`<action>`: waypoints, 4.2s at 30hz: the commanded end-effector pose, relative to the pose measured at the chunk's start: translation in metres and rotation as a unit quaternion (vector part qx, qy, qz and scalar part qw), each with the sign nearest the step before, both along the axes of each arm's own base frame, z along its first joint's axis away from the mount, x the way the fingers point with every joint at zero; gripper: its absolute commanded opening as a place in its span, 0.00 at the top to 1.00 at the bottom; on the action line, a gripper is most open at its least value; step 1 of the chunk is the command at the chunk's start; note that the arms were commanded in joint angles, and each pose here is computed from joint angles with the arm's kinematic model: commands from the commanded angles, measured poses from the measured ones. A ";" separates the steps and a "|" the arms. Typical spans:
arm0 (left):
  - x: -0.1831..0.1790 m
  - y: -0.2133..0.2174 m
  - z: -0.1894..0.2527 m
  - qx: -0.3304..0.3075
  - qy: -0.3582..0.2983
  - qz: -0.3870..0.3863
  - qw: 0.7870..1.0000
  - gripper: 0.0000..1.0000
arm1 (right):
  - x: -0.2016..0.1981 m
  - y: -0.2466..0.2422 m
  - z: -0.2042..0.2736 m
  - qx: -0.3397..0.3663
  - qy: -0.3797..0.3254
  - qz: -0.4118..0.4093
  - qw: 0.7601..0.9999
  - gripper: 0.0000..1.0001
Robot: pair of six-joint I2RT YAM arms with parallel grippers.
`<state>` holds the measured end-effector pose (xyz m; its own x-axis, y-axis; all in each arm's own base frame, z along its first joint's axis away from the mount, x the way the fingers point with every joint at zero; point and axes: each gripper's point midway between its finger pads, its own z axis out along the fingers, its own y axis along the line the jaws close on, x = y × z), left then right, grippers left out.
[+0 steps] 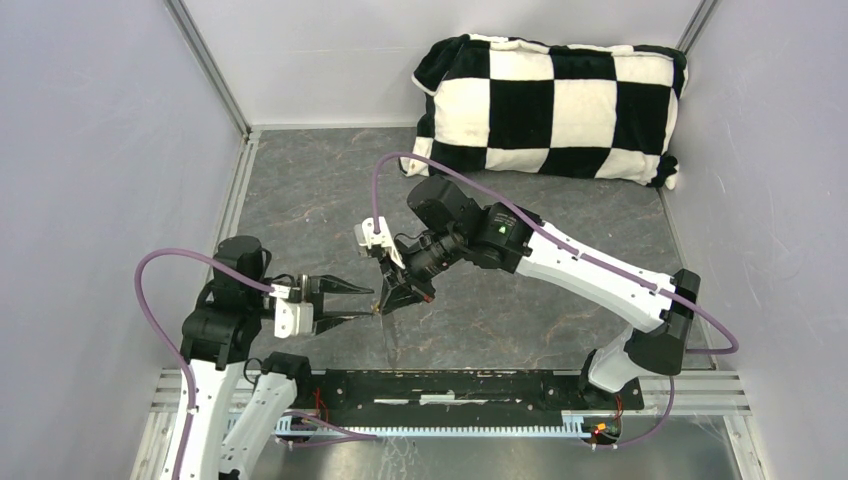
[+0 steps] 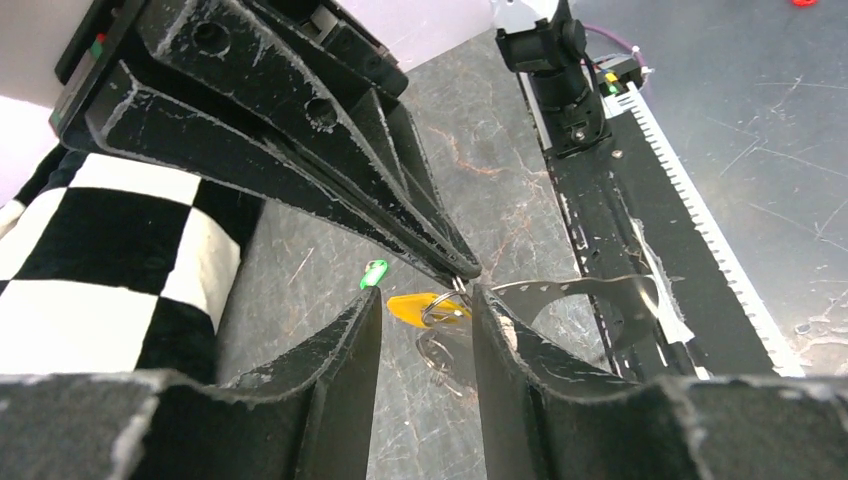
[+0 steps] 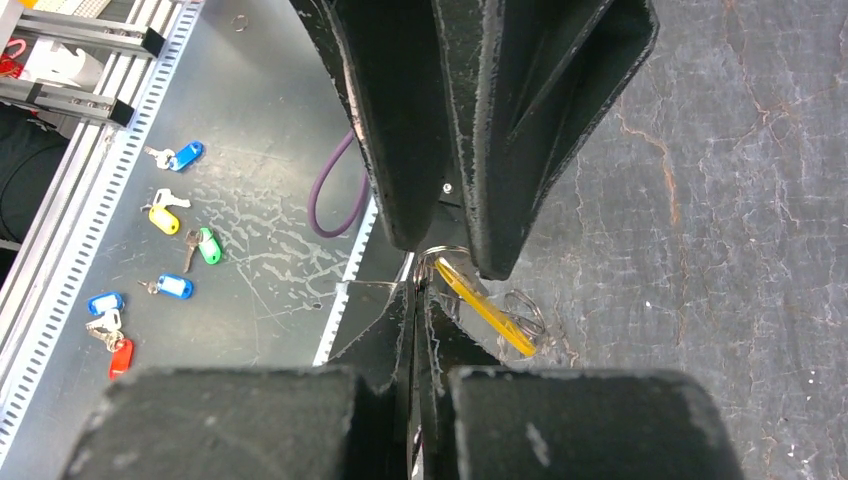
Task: Put the keys on the keyring
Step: Adjust the key on the keyring.
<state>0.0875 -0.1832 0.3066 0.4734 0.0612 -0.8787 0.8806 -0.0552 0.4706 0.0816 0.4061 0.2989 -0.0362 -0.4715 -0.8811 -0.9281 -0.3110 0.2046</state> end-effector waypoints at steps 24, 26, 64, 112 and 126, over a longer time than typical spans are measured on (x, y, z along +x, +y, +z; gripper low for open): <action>-0.013 -0.009 -0.021 0.076 -0.117 -0.090 0.986 0.69 | 0.003 -0.006 0.024 0.031 -0.015 -0.003 0.999 1.00; -0.007 -0.010 -0.019 0.066 -0.136 -0.073 0.986 0.69 | 0.004 -0.005 0.024 0.035 -0.013 -0.008 0.999 1.00; 0.016 -0.001 -0.011 0.053 -0.351 0.010 0.935 0.75 | 0.039 -0.012 0.062 0.252 0.084 -0.207 0.942 1.00; 0.020 -0.022 -0.002 0.040 0.098 0.007 0.994 0.79 | 0.032 -0.020 0.060 0.275 -0.010 -0.154 0.949 1.00; 0.018 -0.024 -0.001 0.038 0.107 -0.007 0.993 0.87 | 0.028 -0.019 0.060 0.274 -0.008 -0.142 0.951 1.00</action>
